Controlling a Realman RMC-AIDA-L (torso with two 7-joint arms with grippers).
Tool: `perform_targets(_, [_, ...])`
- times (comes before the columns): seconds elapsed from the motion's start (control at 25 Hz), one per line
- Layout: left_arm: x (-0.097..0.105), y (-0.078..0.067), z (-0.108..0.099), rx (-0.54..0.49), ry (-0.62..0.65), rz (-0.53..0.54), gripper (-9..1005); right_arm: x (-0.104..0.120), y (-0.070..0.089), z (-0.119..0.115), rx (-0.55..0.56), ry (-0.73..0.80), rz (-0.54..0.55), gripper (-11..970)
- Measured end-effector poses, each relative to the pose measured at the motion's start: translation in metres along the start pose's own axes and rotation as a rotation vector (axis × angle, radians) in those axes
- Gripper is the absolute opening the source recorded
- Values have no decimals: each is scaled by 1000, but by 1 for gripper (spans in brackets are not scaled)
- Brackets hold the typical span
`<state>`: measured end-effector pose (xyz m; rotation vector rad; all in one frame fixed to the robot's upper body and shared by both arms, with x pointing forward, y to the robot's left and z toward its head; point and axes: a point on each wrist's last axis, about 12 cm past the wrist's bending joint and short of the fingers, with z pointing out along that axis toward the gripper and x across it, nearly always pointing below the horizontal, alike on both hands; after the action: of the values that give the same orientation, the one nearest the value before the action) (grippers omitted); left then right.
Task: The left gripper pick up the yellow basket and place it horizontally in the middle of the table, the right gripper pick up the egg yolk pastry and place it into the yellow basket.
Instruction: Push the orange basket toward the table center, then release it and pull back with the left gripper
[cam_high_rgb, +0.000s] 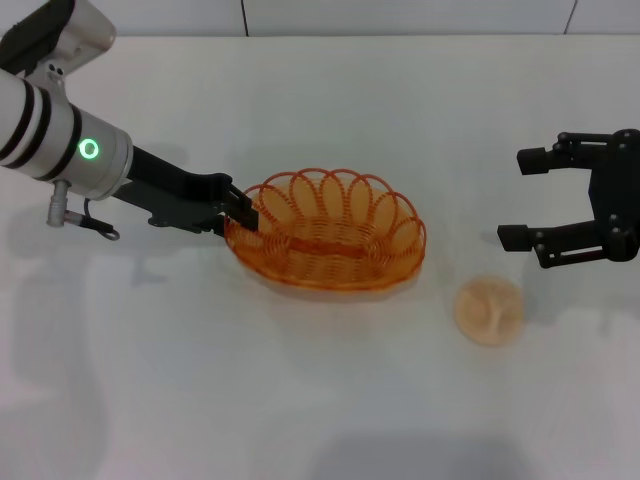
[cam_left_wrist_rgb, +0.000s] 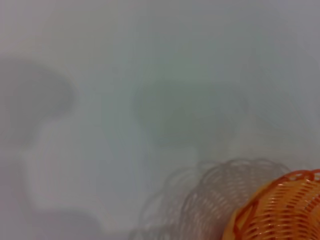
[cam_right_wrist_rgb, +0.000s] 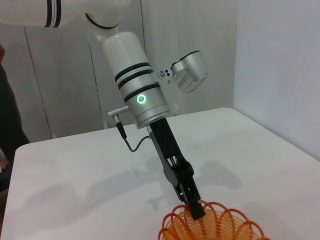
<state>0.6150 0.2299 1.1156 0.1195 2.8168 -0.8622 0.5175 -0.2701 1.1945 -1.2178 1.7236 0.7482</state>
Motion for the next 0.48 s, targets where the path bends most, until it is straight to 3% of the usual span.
perform_targets(0.24, [-2, -2, -2, 15, -13, 21, 337, 0, 0, 0, 3, -1, 0, 862])
perform_targets(0.48, [-6, -1, -7, 21, -35, 40, 540, 0, -1, 0, 6, -2, -1, 861])
